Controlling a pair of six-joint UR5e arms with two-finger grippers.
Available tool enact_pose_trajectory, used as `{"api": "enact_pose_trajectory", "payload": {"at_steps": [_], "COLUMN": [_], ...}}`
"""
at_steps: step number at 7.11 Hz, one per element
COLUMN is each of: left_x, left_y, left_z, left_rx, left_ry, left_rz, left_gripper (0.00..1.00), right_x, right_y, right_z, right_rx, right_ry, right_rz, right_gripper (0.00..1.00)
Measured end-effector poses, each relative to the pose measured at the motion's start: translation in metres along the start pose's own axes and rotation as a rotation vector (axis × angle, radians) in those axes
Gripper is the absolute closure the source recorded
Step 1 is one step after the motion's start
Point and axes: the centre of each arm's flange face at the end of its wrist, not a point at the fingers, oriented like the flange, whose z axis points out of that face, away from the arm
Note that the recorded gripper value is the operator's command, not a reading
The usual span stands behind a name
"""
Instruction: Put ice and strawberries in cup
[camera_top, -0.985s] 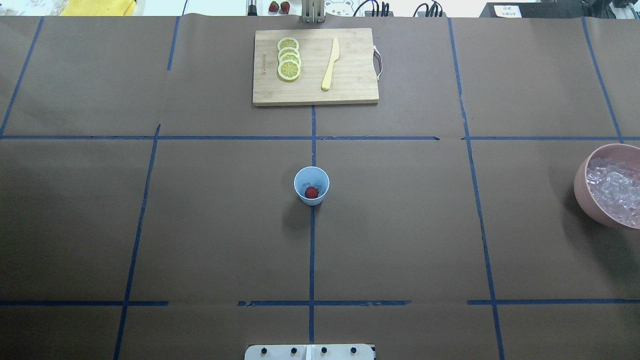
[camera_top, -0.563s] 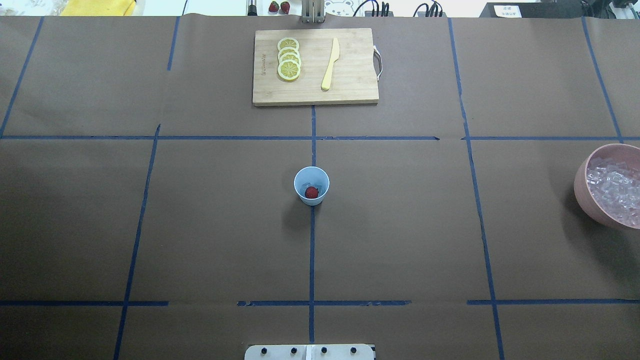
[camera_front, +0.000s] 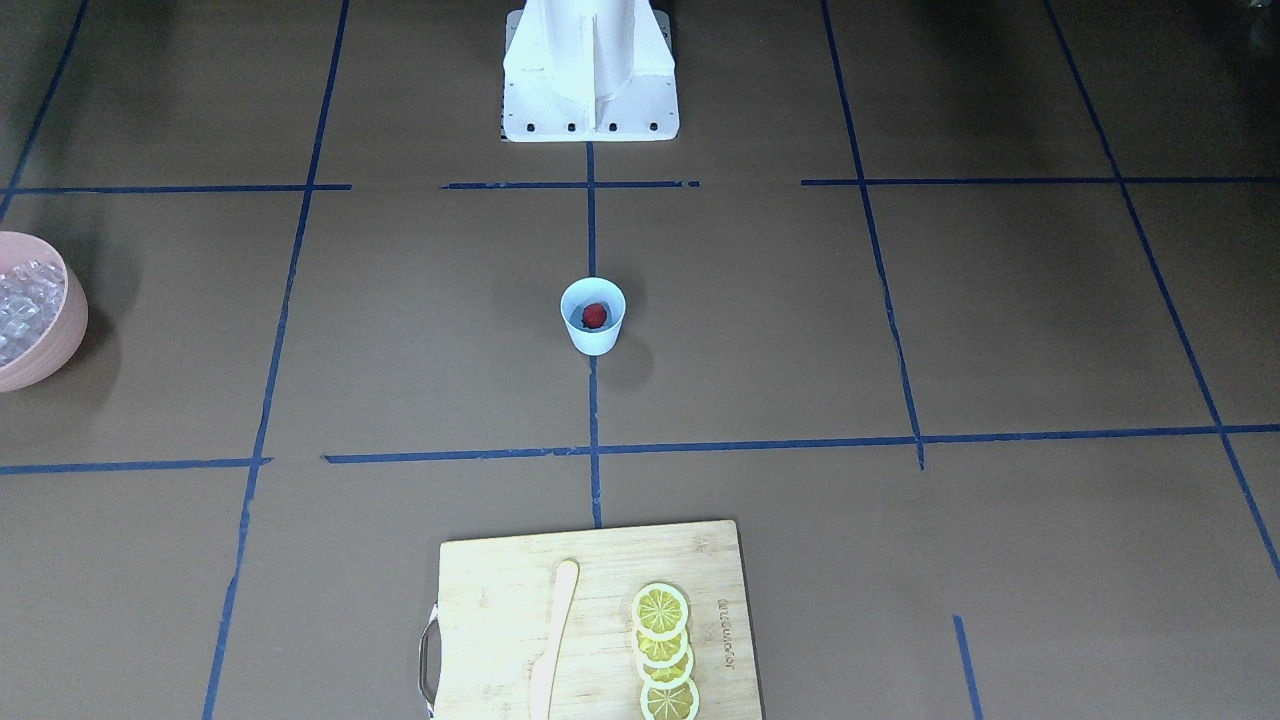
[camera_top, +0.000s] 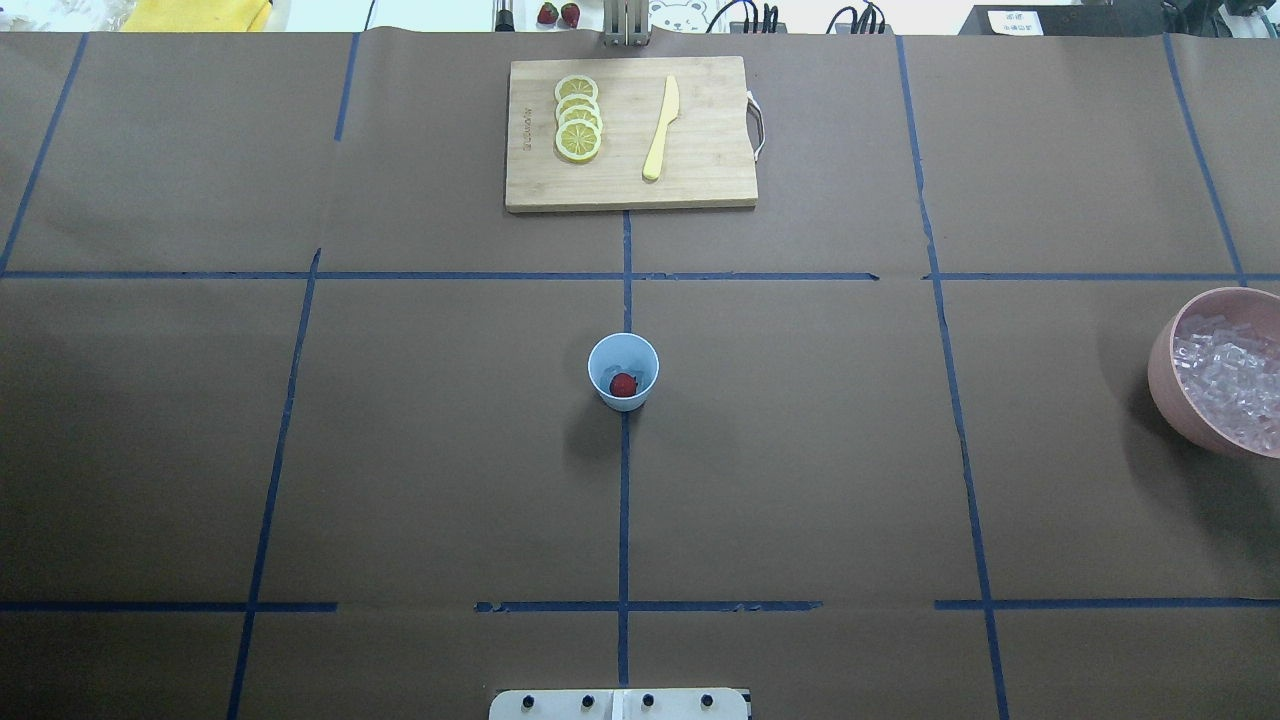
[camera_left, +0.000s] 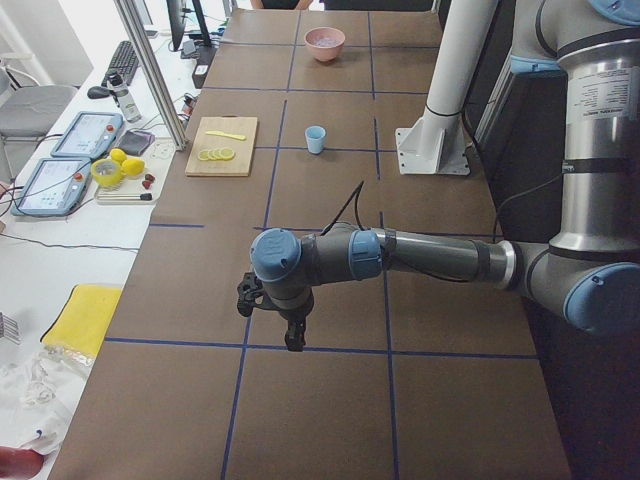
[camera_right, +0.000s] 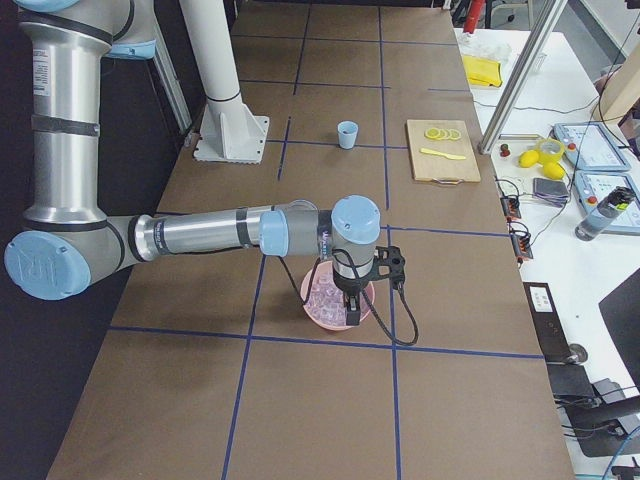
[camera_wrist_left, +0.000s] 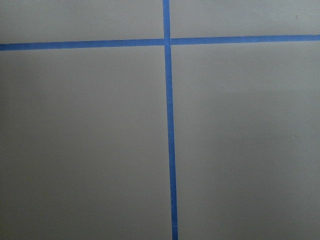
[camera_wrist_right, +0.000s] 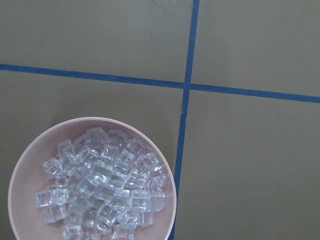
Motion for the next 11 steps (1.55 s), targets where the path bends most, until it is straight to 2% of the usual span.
{"api": "enact_pose_trajectory", "payload": {"at_steps": [6, 9, 11], "left_x": [-0.017, -0.017, -0.015], "left_y": [0.022, 0.029, 0.028], "left_z": [0.004, 0.006, 0.004], "left_rx": [0.008, 0.008, 0.012], "left_ry": [0.006, 0.008, 0.006], "left_rz": [-0.02, -0.026, -0.022], "left_gripper": [0.0, 0.0, 0.0], "right_x": [-0.001, 0.004, 0.007], "right_y": [0.001, 0.001, 0.002], "right_z": [0.01, 0.033, 0.037], "right_rx": [-0.02, -0.066, -0.074], "right_ry": [-0.039, -0.031, -0.033], "right_rz": [0.004, 0.012, 0.019], "right_gripper": [0.0, 0.0, 0.0]}}
